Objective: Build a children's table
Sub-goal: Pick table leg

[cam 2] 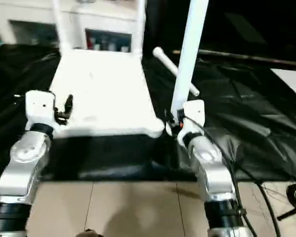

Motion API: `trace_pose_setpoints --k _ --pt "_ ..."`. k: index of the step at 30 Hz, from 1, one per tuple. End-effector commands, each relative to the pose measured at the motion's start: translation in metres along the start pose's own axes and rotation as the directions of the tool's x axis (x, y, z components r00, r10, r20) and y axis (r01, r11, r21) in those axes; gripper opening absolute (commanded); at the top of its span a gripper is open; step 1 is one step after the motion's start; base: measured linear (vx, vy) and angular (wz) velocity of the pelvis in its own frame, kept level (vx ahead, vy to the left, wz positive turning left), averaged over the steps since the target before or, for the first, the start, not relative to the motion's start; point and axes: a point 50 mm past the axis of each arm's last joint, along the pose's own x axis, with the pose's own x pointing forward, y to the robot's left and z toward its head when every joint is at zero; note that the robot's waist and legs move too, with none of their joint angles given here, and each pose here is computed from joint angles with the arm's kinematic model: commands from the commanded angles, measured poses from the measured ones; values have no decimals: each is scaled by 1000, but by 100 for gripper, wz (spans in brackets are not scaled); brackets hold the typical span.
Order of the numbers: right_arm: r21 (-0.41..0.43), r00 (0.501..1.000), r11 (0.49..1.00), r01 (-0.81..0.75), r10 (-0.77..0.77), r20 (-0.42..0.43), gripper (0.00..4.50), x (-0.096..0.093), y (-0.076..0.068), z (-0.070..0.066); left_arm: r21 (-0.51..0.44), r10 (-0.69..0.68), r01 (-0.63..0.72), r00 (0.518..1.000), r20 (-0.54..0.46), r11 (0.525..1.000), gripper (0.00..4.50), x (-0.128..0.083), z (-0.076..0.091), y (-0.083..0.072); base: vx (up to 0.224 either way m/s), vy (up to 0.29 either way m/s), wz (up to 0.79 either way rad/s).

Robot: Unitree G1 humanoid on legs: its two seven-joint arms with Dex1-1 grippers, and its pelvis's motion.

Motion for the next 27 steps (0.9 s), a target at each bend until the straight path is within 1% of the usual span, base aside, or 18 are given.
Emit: trace_pose_setpoints --k 1,3,5,8,11,16,22,27 --pt "-11 1000 1000 29 -29 -1 189 -4 -12 1 -20 -38 38 999 11 999 311 -2 3 -9 -97 -113 -16" --pt "-31 1000 999 19 -20 -4 189 -5 -12 0 -40 -59 60 998 24 997 311 -3 4 -11 -85 -71 -25" --pt "-43 1000 999 15 -15 -4 189 -6 -11 1 -38 -57 58 998 35 998 311 -3 6 -11 -62 -38 -23" --pt "-32 1000 999 19 -19 -2 189 -6 -11 1 -33 -54 55 998 37 998 311 -2 7 -12 0 0 0" --pt "-49 1000 999 18 -18 -4 189 -5 -11 1 -31 -67 69 997 49 997 311 0 10 -15 2 7 37" --pt "-41 1000 999 13 -13 5 189 -4 -12 4 -23 -83 84 995 47 996 311 1 10 -18 46 71 46" --pt "-29 1000 999 23 -23 4 189 -4 -14 3 -15 -107 108 993 44 994 311 0 9 -21 115 51 -1" --pt "-34 1000 999 15 -15 4 189 -4 -14 4 -13 -130 131 991 44 991 311 3 8 -23 195 -1 -5"
